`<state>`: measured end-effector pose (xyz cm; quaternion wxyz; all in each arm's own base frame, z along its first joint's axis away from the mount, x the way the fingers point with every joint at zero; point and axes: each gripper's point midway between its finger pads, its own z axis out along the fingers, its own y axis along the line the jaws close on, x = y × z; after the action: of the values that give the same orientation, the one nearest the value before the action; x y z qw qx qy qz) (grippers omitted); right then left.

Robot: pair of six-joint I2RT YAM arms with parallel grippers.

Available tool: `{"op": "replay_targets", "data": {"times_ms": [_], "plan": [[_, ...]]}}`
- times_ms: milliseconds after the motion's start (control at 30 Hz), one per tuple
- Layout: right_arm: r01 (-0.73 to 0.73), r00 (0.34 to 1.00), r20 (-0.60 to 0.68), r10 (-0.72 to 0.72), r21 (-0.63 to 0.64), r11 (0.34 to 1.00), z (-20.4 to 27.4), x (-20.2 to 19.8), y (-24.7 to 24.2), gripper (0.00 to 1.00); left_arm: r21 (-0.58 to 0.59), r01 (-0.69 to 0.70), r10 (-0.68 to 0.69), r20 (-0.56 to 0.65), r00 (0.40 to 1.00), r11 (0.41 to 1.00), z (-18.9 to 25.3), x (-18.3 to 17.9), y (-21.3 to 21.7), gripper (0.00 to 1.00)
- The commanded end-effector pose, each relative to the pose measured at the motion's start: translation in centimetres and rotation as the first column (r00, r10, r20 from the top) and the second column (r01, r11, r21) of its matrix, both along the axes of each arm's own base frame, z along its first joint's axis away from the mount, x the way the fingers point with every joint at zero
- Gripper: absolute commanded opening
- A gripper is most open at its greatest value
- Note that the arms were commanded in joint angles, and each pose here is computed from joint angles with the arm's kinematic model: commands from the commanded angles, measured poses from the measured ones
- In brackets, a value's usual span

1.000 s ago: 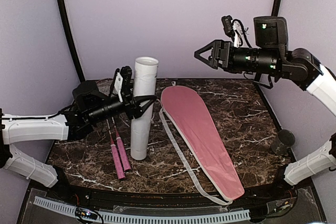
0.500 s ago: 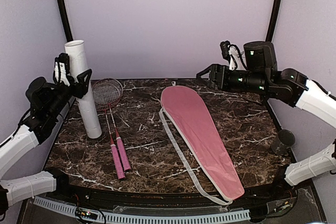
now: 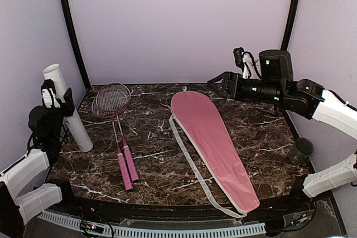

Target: Pack up the badminton gear

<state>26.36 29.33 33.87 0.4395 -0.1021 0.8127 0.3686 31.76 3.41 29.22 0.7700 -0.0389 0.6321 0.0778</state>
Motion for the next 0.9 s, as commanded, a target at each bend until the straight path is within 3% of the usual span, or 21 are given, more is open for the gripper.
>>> {"op": "replay_targets", "data": {"times_ms": [0,167,433,867], "plan": [[-0.011,0.999,0.031,0.009,0.051,0.999,1.3,0.3,0.4,0.74,-0.013,-0.024,0.025,0.157,0.987,1.000,2.7,-1.6,0.6,0.60],[-0.024,0.999,0.026,0.023,0.057,0.998,1.1,0.3,0.8,0.74,-0.017,-0.014,0.017,0.148,0.989,1.000,1.8,-1.6,0.5,0.65],[-0.032,0.999,0.026,0.030,0.061,0.998,1.0,0.2,0.9,0.74,-0.035,0.001,0.003,0.107,0.994,0.999,1.2,-1.2,0.3,0.93],[-0.062,0.997,0.044,0.059,0.062,0.996,0.6,0.2,1.4,0.75,-0.157,0.108,-0.100,0.060,0.993,0.982,0.2,-3.1,-1.1,0.99]]}}
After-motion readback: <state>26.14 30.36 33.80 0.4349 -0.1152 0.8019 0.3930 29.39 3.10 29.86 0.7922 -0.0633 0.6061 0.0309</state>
